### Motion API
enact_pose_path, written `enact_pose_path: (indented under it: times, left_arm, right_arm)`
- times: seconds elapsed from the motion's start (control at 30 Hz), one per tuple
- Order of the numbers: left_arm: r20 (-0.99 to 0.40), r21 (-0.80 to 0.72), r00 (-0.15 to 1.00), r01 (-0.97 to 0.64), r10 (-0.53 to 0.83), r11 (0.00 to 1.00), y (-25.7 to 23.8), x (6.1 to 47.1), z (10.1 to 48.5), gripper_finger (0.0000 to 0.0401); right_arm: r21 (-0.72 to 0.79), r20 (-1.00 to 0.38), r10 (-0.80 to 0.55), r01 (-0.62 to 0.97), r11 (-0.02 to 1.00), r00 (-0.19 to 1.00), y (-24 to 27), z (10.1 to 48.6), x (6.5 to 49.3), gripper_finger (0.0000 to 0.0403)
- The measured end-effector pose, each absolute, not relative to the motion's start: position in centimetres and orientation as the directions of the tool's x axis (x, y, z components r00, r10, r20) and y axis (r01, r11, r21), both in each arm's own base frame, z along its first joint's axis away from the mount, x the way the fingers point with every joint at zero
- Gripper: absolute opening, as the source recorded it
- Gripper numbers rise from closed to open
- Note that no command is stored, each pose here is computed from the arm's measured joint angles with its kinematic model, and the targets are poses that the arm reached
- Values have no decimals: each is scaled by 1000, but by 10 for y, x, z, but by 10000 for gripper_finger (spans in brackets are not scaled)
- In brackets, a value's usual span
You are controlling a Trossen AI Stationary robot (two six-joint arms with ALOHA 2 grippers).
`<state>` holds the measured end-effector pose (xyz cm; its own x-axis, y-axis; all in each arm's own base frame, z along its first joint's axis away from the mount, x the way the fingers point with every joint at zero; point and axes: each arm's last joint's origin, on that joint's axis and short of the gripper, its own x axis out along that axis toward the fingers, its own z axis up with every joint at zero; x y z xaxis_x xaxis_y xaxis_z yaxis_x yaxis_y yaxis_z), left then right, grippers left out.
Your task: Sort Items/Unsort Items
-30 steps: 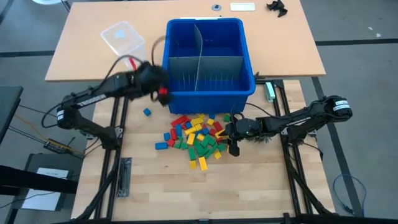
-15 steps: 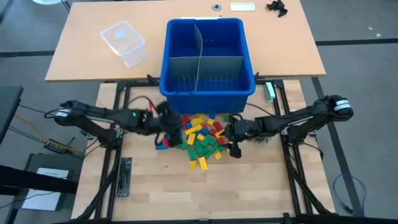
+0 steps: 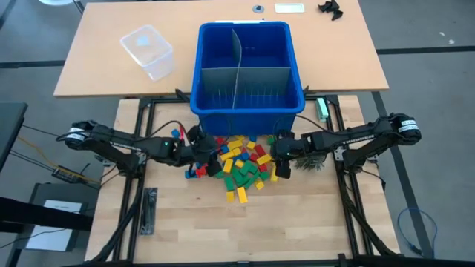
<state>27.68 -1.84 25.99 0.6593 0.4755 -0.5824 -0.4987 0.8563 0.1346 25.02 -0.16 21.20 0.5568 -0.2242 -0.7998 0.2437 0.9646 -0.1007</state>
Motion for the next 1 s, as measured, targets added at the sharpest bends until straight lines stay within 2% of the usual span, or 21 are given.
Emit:
enact_pose_path:
  times: [0.23,0.5,0.8,1.0]
  left_arm:
    - [-532,182,623,-577,573,796,-8,275,247,168]
    - [-477,157,593,-669,649,727,23,273,232,168]
    - [-456,178,546,-717,703,673,48,272,234,168]
    - [-453,169,517,-749,726,640,61,270,235,168]
  right_arm:
    - [-69,-757,-290,369,927,586,-15,214,256,194]
    - [-188,-661,-591,661,727,462,-31,214,250,180]
    - [-203,-612,-660,721,663,434,-59,193,242,173]
    - [-211,-594,-666,711,670,452,-72,195,242,172]
